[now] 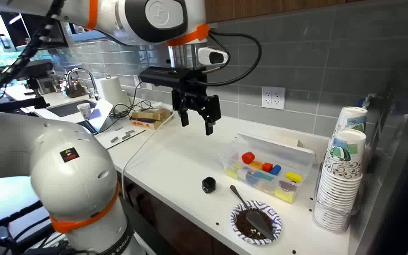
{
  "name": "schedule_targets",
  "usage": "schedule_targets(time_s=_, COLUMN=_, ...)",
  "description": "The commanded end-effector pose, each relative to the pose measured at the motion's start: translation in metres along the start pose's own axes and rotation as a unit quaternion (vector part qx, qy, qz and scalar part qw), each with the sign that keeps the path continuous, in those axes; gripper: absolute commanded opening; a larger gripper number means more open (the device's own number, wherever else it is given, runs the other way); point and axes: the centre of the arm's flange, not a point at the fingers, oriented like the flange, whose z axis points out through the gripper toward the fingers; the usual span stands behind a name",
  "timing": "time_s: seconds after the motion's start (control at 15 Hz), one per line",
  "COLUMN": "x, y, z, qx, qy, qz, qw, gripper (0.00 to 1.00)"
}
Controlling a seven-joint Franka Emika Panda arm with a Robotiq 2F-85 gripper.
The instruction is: Put the white lid on the clear storage bin
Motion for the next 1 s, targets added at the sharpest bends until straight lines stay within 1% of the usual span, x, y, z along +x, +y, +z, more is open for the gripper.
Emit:
schedule_targets(time_s=0.0, x=0.0, y=0.0, z=0.0, qx=0.0, qy=0.0, qz=0.0, qw=1.0, gripper=1.0)
schedule_targets(time_s=0.4, x=0.0, y=0.0, z=0.0, qx=0.0, qy=0.0, qz=0.0, qw=1.0, gripper=1.0)
schedule_targets(time_s=0.53, x=0.002, y=-0.001, z=0.007, qx=-0.012, qy=0.007, qz=0.044, qw=0.9989, gripper=1.0)
schedule_targets(time_s=0.6, x=0.005, y=0.0, z=0.009, qx=-0.019, qy=0.006, qz=0.07, qw=0.9974, gripper=1.0)
schedule_targets(time_s=0.67, x=0.008, y=0.001, z=0.011, qx=-0.025, qy=0.017, qz=0.098, qw=0.9947, gripper=1.0)
schedule_targets(time_s=0.8, x=0.017, y=0.006, z=0.014, qx=-0.034, qy=0.027, qz=0.151, qw=0.9875, gripper=1.0)
schedule_targets(time_s=0.93, x=0.027, y=0.01, z=0.021, qx=-0.042, qy=0.045, qz=0.202, qw=0.9775, gripper=1.0)
